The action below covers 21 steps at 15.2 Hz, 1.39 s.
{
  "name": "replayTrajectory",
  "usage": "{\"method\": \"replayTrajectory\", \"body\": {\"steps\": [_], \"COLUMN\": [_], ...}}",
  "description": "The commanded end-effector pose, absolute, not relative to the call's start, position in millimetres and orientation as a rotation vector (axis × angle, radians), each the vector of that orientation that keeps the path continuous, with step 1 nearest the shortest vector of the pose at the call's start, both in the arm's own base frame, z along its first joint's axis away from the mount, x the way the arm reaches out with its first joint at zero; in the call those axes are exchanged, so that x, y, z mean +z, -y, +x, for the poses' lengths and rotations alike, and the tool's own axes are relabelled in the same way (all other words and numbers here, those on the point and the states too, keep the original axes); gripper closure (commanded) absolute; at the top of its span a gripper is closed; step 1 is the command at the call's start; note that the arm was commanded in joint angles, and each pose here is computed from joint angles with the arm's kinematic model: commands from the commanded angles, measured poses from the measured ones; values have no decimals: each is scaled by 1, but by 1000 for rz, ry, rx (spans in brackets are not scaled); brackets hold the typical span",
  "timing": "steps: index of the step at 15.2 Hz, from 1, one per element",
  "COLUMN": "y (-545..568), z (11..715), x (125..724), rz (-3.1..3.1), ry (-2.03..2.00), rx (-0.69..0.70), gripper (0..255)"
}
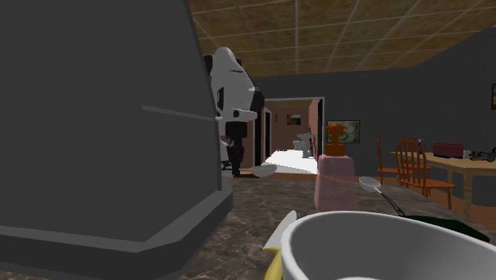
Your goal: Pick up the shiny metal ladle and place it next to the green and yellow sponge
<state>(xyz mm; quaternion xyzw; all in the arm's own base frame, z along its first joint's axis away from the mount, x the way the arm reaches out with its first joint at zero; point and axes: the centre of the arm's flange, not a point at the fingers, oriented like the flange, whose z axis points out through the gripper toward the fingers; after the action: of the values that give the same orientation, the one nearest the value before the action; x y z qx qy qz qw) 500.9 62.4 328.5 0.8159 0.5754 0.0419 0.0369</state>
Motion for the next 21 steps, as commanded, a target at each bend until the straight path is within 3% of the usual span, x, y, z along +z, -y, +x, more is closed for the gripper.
{"method": "replayTrajectory", "body": {"steps": [1, 10, 21], "y": [-62, -62, -188], "z": [500, 500, 573], "x": [339, 386, 387], "rz": [2505, 2505, 2505], "ry": [-1767, -1767, -1766], "rx": [128, 128, 128], "gripper": [255, 255, 255]}}
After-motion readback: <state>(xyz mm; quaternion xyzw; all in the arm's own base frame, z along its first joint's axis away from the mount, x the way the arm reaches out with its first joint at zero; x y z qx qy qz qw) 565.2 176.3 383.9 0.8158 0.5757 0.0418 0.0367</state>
